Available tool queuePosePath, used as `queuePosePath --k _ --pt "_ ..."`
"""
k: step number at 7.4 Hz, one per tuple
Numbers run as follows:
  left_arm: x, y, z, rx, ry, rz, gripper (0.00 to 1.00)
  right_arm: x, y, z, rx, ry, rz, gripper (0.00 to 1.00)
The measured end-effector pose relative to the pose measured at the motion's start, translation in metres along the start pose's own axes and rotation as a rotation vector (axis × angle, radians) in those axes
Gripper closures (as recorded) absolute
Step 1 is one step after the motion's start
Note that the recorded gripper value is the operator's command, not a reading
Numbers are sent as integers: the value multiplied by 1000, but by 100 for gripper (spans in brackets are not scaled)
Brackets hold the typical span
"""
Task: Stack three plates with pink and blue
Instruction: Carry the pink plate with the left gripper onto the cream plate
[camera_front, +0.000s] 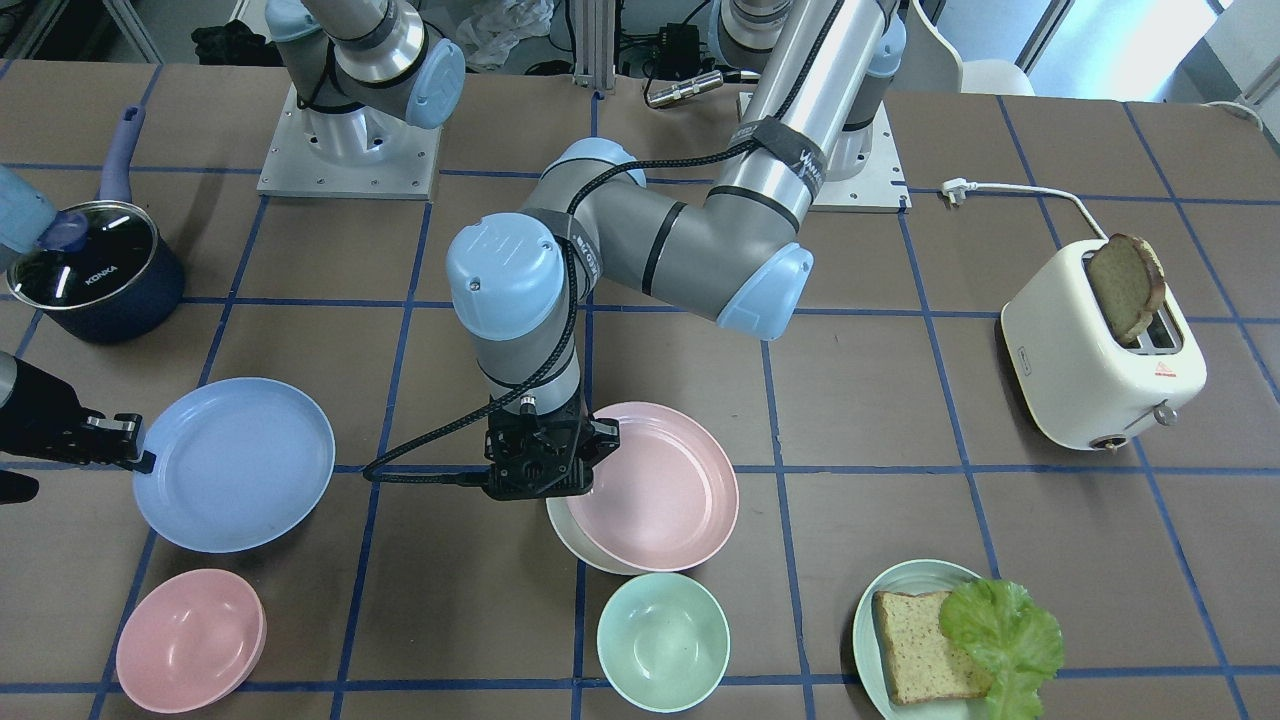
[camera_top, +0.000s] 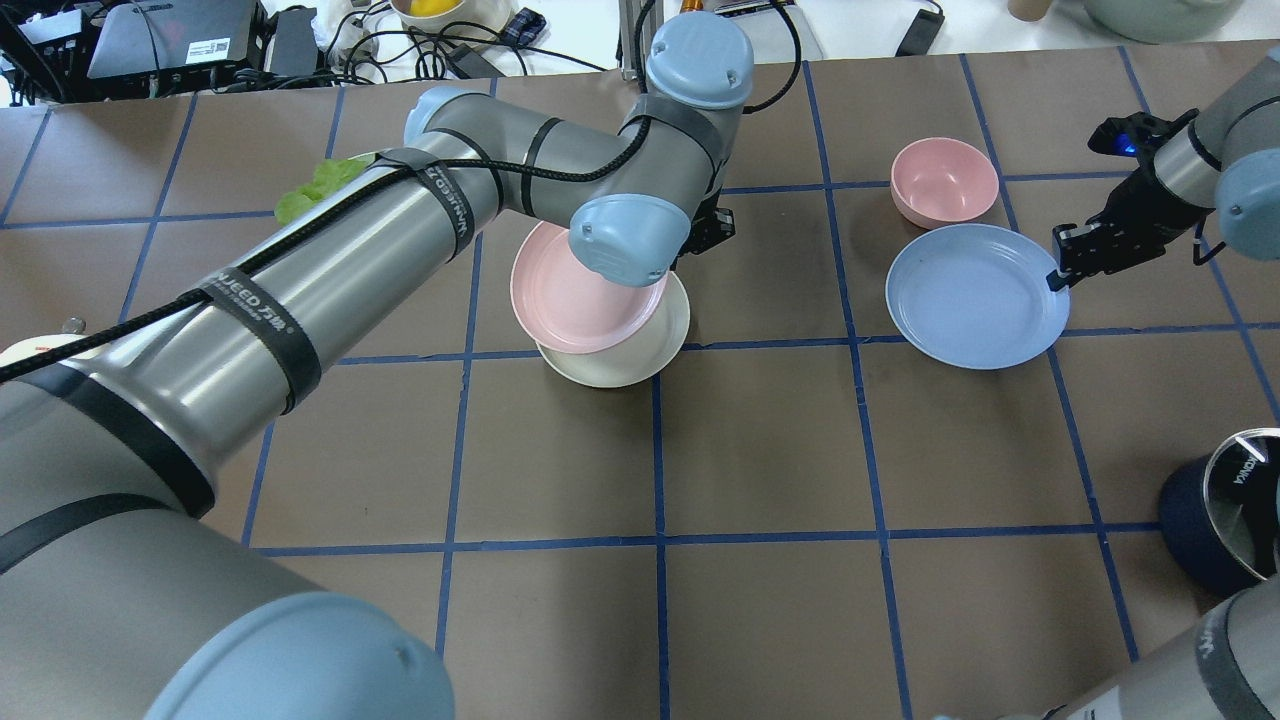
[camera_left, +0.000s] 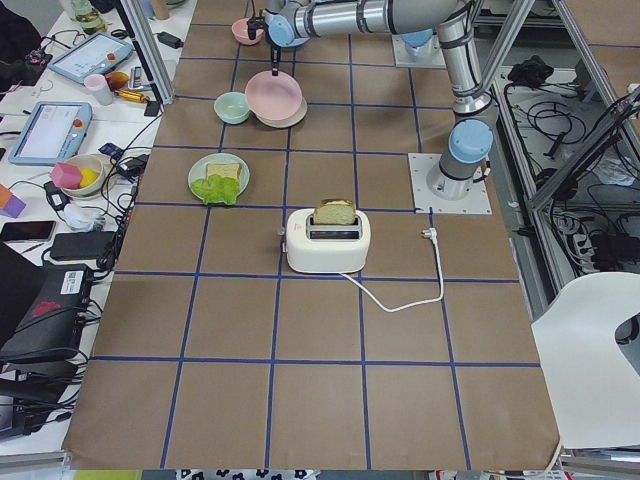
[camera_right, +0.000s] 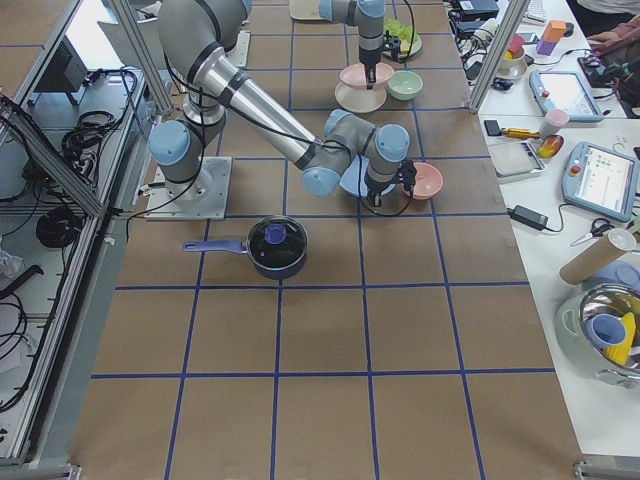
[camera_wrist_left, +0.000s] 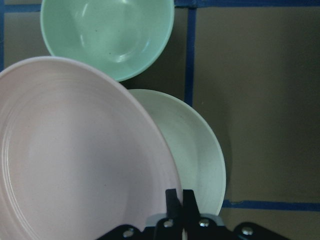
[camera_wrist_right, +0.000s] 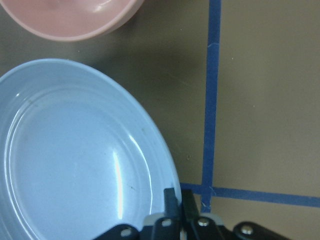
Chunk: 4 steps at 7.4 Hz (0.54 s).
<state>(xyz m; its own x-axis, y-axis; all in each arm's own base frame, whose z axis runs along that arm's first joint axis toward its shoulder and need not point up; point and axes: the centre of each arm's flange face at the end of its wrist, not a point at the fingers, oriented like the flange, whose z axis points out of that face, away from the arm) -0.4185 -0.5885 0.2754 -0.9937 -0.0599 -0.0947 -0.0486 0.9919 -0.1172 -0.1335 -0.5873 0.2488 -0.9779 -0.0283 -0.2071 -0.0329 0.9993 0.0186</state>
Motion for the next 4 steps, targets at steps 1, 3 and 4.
queuePosePath --k 1,3,4 --pt "6 1 5 -3 -6 -4 97 -3 -1 -4 -3 4 1 100" --pt "9 5 12 -15 -26 6 43 -10 -3 -11 -2 13 20 100" --pt "10 6 16 -19 -33 10 0 -17 -3 -10 -7 15 41 100"
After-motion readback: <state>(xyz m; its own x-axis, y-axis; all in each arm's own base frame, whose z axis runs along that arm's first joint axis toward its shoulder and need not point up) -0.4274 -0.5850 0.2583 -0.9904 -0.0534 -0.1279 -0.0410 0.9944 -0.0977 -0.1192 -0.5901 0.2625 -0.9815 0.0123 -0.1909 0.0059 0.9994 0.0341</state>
